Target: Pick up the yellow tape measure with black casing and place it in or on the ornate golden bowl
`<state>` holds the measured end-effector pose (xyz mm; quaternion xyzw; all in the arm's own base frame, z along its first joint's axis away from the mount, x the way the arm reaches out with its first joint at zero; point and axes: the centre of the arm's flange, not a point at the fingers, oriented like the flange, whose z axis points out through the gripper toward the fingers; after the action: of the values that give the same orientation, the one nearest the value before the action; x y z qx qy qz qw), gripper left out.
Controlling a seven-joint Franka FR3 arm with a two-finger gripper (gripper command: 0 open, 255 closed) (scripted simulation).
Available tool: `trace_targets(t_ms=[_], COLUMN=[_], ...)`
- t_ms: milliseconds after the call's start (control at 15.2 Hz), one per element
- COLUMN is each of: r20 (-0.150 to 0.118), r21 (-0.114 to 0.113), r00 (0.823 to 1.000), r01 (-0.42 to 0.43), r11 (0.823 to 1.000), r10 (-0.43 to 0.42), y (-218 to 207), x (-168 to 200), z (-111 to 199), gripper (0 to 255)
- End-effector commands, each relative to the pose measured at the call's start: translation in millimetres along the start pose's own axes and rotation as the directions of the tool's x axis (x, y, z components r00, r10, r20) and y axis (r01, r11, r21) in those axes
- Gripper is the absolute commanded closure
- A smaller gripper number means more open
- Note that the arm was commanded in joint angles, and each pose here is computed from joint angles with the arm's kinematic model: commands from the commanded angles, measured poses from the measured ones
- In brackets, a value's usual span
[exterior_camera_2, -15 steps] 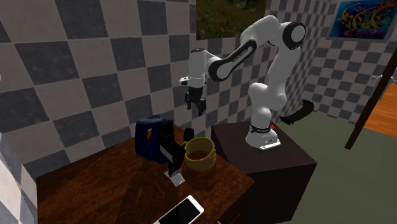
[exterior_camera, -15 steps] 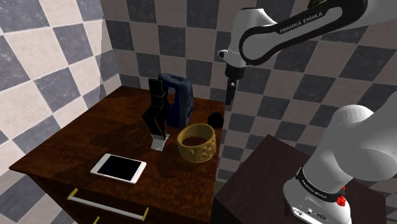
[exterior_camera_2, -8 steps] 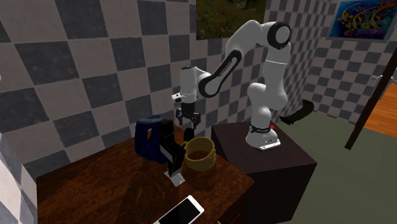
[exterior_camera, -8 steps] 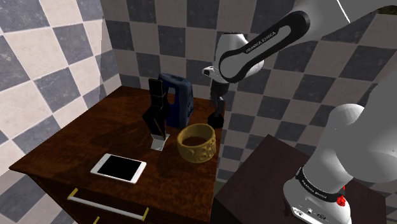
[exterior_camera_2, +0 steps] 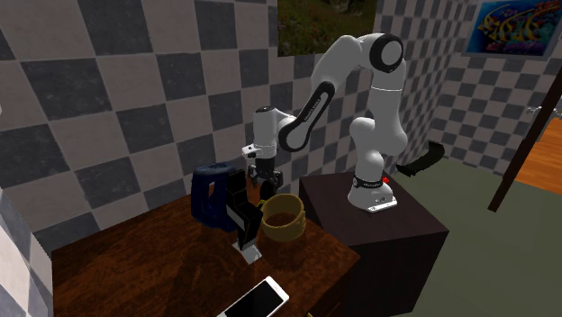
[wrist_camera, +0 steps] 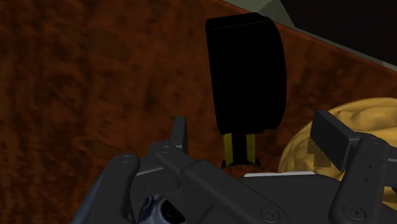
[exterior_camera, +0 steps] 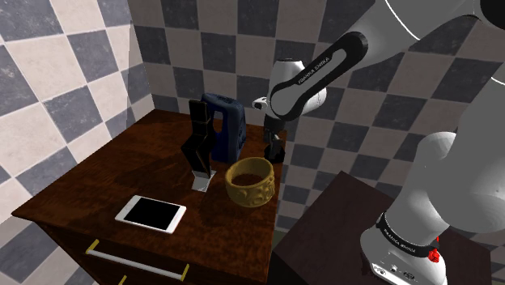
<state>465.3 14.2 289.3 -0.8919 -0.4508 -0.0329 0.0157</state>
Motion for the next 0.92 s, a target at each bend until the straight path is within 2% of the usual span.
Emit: trace_targets(t_ms=[0,462,528,858], r20=[0.000,0.000,0.000,0.000], r21=[-0.001,-0.001,-0.001,-0.001], r00=[1.000,1.000,1.000,1.000], r01=[0.000,0.000,0.000,0.000], r11=[1.000,1.000,1.000,1.000], r10=[0.000,0.000,0.000,0.000], y=[1.7,1.7,1.7,1.5], x=[0.1,0.1,0.1,0.2], z=[6.3,6.3,6.3,6.5], gripper=[0,0,255,255])
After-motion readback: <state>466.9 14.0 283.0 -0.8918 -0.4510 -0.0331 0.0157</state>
